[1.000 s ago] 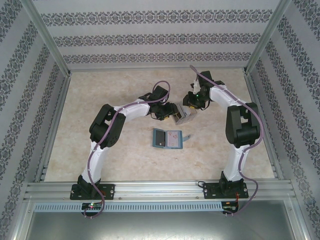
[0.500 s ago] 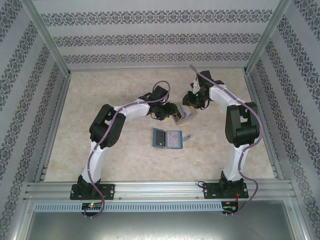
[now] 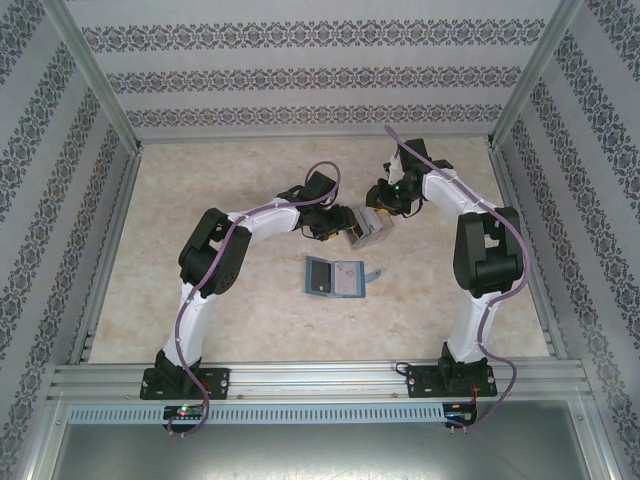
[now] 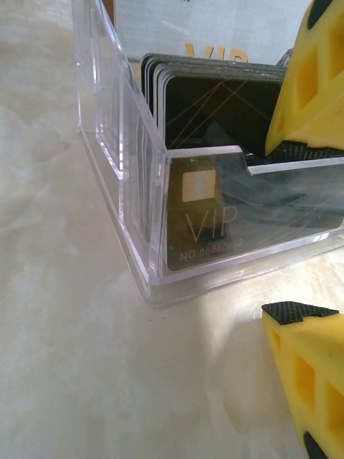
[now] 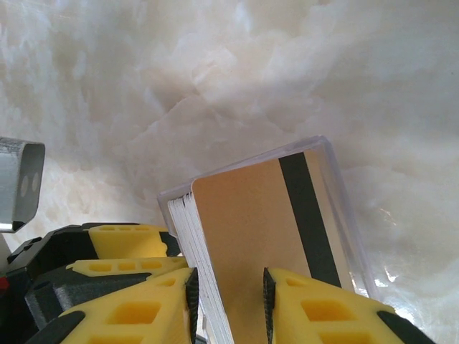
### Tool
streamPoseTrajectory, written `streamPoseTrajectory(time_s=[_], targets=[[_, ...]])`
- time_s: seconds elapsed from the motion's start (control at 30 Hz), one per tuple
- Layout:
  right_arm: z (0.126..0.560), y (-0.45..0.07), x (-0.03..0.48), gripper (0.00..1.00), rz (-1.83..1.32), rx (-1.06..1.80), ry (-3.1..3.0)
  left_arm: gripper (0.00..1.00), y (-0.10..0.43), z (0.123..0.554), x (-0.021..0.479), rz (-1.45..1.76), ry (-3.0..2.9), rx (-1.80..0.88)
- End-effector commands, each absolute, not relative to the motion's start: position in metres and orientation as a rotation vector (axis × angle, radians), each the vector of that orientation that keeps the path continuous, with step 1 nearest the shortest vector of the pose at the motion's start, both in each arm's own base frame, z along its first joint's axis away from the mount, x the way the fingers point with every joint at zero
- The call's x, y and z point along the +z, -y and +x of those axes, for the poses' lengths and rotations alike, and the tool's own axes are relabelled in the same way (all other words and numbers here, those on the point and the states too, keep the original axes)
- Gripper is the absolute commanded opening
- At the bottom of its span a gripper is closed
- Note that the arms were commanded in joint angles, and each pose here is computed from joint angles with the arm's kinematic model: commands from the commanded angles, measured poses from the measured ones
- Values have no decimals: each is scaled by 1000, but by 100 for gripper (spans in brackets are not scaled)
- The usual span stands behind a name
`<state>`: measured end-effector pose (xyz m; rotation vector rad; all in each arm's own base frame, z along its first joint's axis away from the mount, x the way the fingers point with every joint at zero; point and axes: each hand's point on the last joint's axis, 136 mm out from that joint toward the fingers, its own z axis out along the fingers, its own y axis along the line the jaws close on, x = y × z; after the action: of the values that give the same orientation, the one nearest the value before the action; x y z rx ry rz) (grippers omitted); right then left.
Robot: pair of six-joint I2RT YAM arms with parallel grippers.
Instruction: Put the credit cards into the card holder
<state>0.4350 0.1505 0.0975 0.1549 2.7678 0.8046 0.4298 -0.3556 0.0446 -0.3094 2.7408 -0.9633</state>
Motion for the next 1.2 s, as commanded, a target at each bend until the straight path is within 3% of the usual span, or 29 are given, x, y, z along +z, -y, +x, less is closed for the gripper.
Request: streamPoseTrajectory(time_s=[0.0,0.9,1.17], targets=[[434,-153,108,32,161,848,-2745,56,357,430,42,-336,-2756,-975],[435,-151,108,19,191,882,-2737,56,358,429,41,-334,-2761,-985],[436,-147,106,8,207,870,-2740,56,358,429,41,-335,-2761,-988]])
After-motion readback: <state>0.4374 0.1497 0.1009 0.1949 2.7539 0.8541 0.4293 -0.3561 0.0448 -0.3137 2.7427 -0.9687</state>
